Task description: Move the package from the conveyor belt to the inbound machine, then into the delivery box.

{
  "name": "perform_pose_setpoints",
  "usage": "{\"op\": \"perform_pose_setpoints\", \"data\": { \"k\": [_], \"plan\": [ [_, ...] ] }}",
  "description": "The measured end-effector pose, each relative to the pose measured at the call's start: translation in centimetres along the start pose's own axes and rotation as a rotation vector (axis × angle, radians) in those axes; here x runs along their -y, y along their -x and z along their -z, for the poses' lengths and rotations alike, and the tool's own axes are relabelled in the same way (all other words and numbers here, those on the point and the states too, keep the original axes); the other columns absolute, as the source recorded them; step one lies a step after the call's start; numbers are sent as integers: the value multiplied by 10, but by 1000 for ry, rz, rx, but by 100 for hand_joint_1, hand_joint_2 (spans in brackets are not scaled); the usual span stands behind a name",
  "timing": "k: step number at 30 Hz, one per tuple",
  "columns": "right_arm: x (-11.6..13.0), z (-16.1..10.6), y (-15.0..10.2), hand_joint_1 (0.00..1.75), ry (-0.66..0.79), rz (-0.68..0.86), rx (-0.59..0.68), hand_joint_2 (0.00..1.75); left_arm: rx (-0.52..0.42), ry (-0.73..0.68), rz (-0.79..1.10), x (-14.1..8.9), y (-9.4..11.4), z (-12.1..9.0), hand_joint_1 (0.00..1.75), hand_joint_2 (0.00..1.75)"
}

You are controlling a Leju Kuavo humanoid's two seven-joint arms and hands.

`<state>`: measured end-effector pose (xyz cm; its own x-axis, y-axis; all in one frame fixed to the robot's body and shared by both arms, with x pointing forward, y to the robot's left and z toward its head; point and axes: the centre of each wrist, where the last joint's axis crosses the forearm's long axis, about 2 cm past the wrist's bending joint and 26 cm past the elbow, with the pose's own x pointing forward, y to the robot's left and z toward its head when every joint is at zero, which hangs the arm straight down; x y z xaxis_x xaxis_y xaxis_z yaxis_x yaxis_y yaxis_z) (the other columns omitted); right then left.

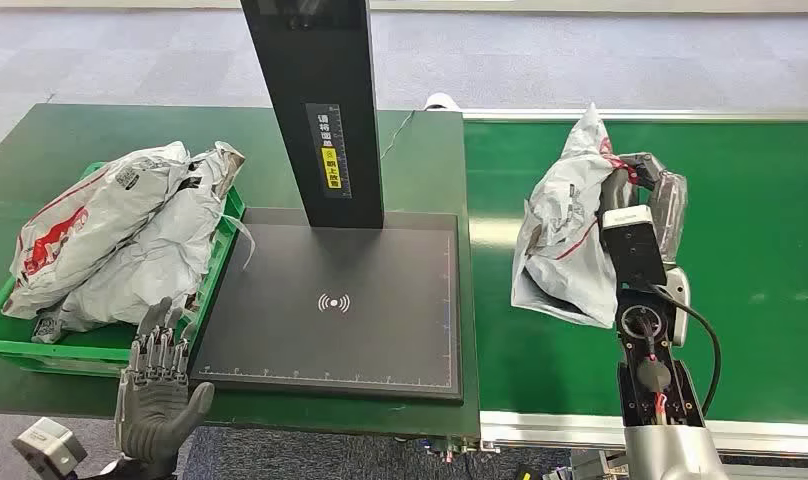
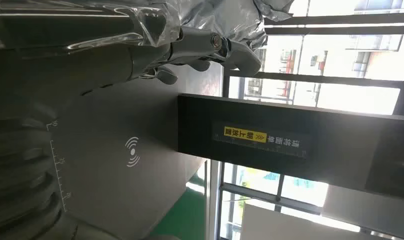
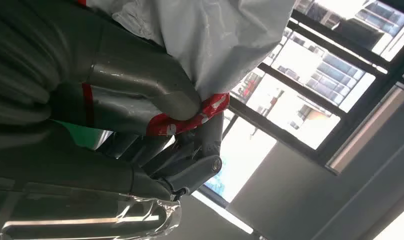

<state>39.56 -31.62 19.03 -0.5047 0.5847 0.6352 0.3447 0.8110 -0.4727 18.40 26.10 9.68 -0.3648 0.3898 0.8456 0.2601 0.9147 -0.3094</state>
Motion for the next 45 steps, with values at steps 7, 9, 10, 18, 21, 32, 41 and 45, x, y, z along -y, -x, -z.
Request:
{"op": "perform_pose_setpoints", "data": {
  "k": [7, 9, 10, 18, 21, 32, 41, 45],
  "plan": [
    [-60, 1, -33, 175, -248, 47, 36, 175, 16, 20, -4, 0, 2, 10, 0, 175],
    [-84, 3, -49, 175, -337, 86, 49, 175, 19, 29, -7, 0, 3, 14, 0, 175],
    [-96, 3, -56, 175, -382, 100, 55, 175, 21, 34, -9, 1, 4, 16, 0, 175],
    [-174, -7, -107, 175, -644, 194, 67, 175, 5, 78, -32, 7, 11, 26, 0, 175],
    [-188, -5, -120, 175, -702, 203, 63, 175, -1, 83, -35, 8, 12, 27, 0, 175],
    [-201, 0, -130, 0, -830, 71, 2, 175, -25, 70, -40, 7, 13, 20, 0, 175],
    [-189, 14, -122, 0, -755, 236, -1, 175, -35, 52, -31, 5, 9, 10, 0, 175],
    [-180, 21, -121, 0, -720, 299, 14, 175, -32, 44, -25, 3, 6, 7, 0, 175]
  ]
}}
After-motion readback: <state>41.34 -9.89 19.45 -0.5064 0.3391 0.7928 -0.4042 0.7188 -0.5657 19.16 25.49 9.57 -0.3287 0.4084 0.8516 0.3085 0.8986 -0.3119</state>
